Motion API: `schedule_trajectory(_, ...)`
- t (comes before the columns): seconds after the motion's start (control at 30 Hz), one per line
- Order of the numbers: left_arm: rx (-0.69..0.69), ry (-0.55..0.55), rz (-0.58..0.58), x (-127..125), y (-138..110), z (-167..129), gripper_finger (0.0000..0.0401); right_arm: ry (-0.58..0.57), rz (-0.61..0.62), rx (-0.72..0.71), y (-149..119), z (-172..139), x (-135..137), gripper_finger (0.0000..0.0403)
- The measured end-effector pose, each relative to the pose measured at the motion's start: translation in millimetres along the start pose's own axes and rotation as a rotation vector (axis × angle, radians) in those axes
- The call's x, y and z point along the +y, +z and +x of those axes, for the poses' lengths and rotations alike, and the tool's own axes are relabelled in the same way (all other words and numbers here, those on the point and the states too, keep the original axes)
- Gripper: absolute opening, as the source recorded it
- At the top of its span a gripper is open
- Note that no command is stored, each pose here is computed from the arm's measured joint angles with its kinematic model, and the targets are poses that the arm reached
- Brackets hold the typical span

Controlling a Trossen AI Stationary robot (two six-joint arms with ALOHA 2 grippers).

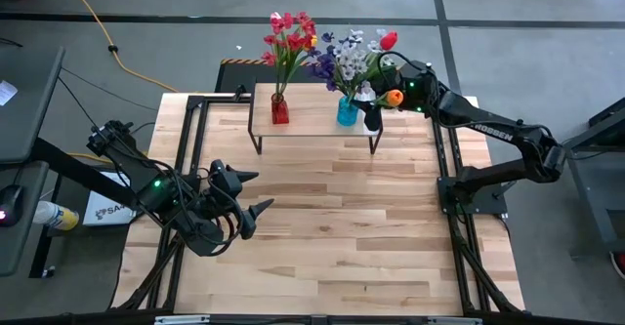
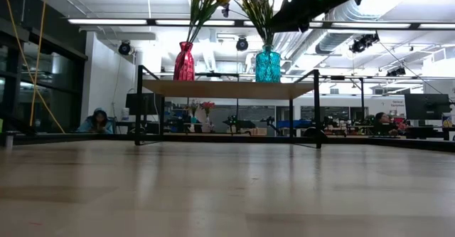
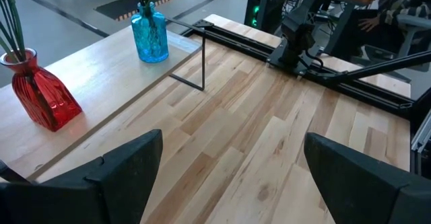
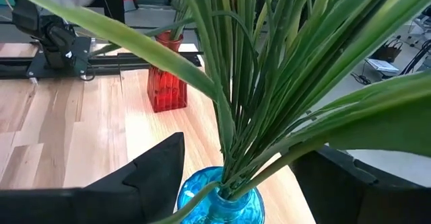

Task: Pick and place flowers into a vace then onto a shelf
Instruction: Adjust the orange flower in the blue vase

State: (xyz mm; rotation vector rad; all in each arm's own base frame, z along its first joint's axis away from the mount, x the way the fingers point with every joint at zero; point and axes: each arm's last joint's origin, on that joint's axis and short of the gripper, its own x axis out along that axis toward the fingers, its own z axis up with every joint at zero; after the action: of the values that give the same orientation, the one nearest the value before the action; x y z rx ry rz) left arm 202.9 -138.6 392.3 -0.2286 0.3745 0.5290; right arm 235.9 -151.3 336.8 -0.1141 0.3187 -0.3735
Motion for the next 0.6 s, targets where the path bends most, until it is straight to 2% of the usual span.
schedule_trajectory(0.3,0.000,0.000,0.000,0.0,0.0,0.0,0.0392,-0.006,-0.017,0.016,12.7,-5.4,-2.3,0.0257)
schedule_trajectory(0.6,0.000,0.000,0.000,0.0,0.0,0.0,0.0392,-0.028,-0.042,0.137,26.6,-18.0,-4.6,0.0257)
